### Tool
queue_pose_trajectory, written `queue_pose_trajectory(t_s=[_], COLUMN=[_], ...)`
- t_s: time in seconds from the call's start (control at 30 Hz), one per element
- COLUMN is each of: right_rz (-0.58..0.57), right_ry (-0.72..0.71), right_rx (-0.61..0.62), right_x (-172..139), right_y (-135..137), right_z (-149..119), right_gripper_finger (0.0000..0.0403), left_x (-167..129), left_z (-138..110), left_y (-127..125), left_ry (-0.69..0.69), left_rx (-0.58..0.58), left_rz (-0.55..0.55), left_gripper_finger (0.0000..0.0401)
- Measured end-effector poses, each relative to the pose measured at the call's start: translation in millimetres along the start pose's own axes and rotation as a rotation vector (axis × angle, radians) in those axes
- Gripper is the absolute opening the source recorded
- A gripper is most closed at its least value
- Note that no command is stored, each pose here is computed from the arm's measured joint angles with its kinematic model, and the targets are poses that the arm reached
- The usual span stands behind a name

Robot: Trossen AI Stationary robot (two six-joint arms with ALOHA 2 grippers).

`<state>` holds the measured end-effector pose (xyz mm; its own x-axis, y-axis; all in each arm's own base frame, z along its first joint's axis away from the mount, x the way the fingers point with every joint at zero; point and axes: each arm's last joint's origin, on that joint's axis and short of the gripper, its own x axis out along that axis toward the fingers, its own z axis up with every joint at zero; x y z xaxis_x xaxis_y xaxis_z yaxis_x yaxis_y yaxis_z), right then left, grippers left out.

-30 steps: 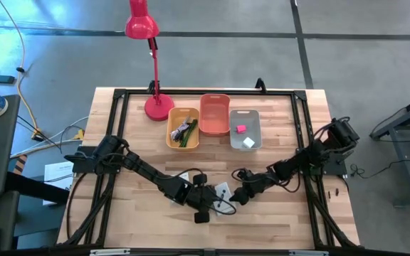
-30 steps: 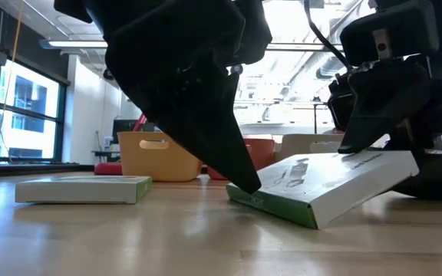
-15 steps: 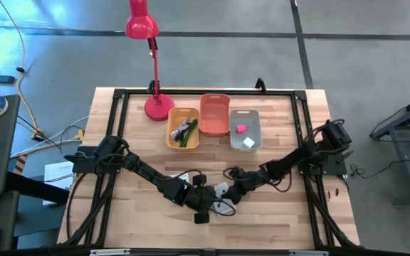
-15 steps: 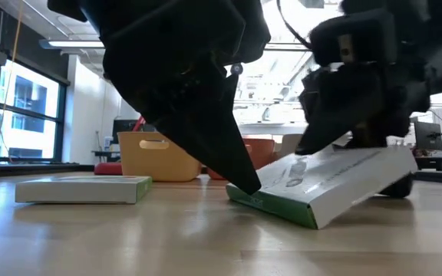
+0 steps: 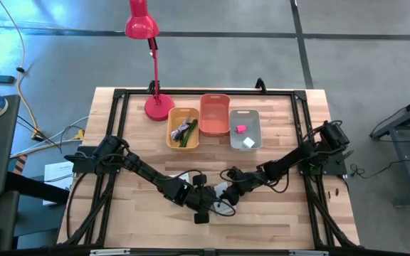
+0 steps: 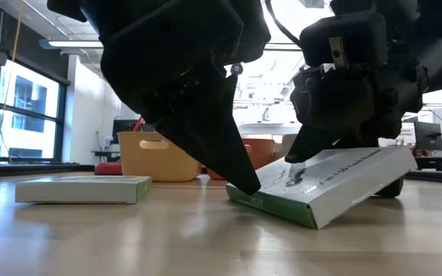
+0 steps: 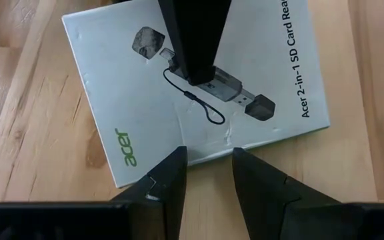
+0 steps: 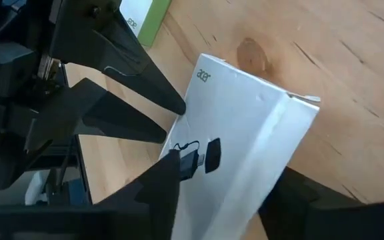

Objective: Pick and place items into bin
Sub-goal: Put the right white card reader box into the orange bin

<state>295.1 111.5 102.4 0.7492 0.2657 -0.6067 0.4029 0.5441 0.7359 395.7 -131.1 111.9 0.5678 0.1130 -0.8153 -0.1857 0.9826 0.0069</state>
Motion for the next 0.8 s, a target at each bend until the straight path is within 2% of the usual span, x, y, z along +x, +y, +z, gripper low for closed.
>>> queue_pose_trajectory(t_s=[0.2,0.33,0.8], right_rz=[0.007,0.010,0.008], right_ry=[0.011,0.010,0.008], right_rx=[-0.001,0.006,-0.053], right_x=[-0.1,-0.2,-0.3], right_y=[0.9,1.3,1.4], right_z=[-1.5,-1.3,-1.6], right_gripper_finger=[0.0111,0.0089,0.0113], left_x=[0.1,0.6,0.8], left_z=[0.0,0.7,2.5], left_y=[0.3,1.8,1.9], left_ry=[-0.003,-0.003,-0.018], left_rx=[0.013,0.010,0.007], left_rz=[0.006,0.008,0.002], left_gripper_finger=[0.0111,0.0111,0.0111])
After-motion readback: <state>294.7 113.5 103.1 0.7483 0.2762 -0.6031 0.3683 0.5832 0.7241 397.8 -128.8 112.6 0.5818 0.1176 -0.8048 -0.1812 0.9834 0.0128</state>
